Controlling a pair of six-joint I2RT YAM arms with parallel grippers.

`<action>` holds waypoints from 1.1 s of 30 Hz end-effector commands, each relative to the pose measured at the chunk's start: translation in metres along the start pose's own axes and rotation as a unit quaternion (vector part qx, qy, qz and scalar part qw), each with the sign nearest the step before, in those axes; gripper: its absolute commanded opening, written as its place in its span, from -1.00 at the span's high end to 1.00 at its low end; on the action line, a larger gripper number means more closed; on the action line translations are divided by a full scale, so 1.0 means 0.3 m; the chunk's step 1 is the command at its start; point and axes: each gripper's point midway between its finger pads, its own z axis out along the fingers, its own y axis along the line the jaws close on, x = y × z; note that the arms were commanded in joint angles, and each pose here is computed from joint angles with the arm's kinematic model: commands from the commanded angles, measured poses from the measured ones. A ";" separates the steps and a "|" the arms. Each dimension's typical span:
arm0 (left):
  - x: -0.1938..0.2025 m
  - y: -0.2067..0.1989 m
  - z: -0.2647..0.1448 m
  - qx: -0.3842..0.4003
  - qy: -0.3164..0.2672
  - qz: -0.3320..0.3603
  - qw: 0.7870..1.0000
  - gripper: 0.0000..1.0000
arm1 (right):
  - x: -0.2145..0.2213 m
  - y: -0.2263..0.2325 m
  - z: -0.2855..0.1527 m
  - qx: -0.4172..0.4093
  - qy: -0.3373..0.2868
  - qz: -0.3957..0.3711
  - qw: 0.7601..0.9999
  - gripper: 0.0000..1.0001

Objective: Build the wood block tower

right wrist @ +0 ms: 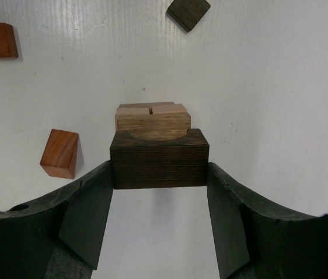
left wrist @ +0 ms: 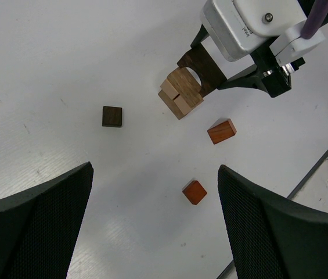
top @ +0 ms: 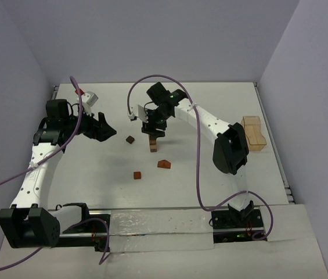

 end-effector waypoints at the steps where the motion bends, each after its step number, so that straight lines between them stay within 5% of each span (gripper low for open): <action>1: -0.056 -0.010 -0.010 0.005 -0.028 0.021 0.999 -0.87 | -0.018 0.001 0.018 -0.003 -0.012 0.002 1.000 0.41; 33: -0.060 -0.004 0.000 0.009 -0.023 0.017 1.000 -0.87 | 0.022 0.022 0.077 -0.016 -0.004 0.007 1.000 0.31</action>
